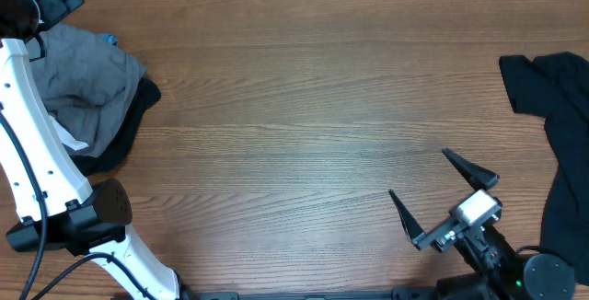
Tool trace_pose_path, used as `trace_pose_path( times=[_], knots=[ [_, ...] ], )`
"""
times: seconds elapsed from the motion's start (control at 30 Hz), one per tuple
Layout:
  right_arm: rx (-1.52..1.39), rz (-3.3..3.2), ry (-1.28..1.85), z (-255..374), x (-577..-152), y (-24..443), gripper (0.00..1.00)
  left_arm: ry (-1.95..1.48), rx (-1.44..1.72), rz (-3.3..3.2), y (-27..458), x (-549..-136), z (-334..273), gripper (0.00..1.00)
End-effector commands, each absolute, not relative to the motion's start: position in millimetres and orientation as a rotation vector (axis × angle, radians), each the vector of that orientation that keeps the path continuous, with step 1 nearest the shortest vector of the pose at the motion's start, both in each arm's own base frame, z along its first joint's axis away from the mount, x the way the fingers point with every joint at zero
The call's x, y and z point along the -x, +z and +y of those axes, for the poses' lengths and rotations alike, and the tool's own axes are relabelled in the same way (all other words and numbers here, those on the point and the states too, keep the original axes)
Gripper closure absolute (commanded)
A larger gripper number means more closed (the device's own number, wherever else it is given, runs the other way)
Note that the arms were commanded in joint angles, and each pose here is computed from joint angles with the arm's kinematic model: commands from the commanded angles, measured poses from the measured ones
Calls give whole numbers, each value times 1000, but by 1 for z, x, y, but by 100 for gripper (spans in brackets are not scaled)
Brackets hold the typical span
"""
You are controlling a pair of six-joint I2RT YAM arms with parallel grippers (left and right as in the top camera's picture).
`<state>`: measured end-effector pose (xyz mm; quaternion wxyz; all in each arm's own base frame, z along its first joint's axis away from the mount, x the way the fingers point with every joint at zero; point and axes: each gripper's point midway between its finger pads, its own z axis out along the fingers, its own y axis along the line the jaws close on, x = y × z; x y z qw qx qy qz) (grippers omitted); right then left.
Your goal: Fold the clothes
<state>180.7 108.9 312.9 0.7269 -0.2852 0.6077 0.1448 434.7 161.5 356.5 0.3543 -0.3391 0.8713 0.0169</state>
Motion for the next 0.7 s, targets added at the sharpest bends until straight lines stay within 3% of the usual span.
trace_pose_path(
  times=[0.0,0.3,0.47,0.67],
  knots=[
    [619,1324,304,108,-194,290,0,40,868,2265,353,-437,160,0],
    [593,1239,280,106,-199,273,0,40,868,2265,353,-437,160,0],
    [179,1301,380,67,-216,278,0,40,868,2265,353,-437,160,0],
    [139,1312,341,56,-221,268,0,40,868,2265,353,-437,160,0]
  ],
)
